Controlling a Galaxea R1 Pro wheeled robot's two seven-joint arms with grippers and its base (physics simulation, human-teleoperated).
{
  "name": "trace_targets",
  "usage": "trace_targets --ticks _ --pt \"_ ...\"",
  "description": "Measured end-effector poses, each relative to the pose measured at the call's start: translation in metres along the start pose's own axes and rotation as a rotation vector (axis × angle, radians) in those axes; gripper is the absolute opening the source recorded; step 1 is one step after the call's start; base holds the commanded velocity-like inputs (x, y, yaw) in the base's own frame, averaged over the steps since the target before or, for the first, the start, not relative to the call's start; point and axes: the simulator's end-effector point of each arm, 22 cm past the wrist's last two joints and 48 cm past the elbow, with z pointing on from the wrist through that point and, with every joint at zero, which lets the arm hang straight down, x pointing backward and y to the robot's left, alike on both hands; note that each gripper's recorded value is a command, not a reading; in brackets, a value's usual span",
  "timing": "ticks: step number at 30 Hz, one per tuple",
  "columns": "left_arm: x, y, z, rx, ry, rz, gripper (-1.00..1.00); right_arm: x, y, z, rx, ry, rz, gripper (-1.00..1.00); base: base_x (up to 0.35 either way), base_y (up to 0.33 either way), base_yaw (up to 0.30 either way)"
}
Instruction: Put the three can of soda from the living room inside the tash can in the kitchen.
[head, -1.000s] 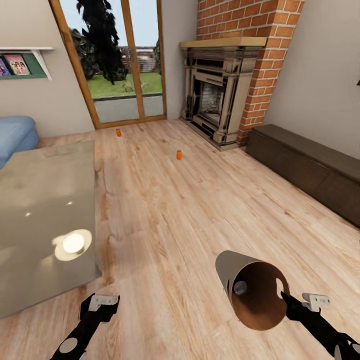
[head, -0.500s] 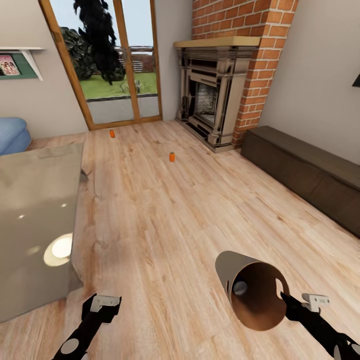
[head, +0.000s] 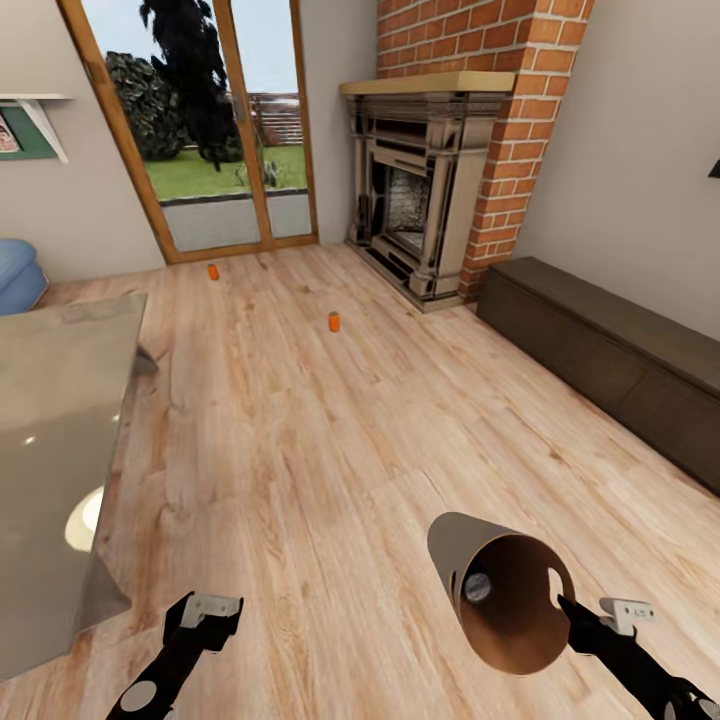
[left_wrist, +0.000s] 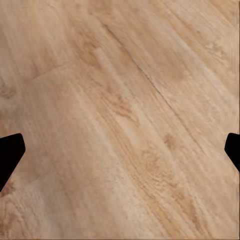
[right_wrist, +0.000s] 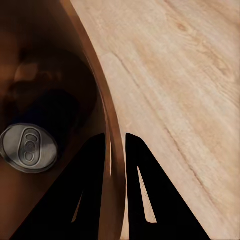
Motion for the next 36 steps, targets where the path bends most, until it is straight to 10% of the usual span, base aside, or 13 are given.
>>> trace_targets --ticks 14,28,36 --pt "-0.002 -0.069 -0.014 0.364 0.004 -0.033 1.0 0.025 -0.019 -0.003 0.0 0.035 -0.025 -1.0 0.291 -0.165 0.0" --pt "0.021 -0.072 -0.024 0.459 0.083 -0.166 1.0 0.02 -0.017 -0.003 -0.012 0.011 -0.048 -1.0 0.319 -0.041 0.0" --pt "0.026 -0.07 -0.026 0.466 0.098 -0.174 1.0 0.019 -0.017 -0.003 -0.011 0.007 -0.053 -1.0 0.327 -0.001 0.0"
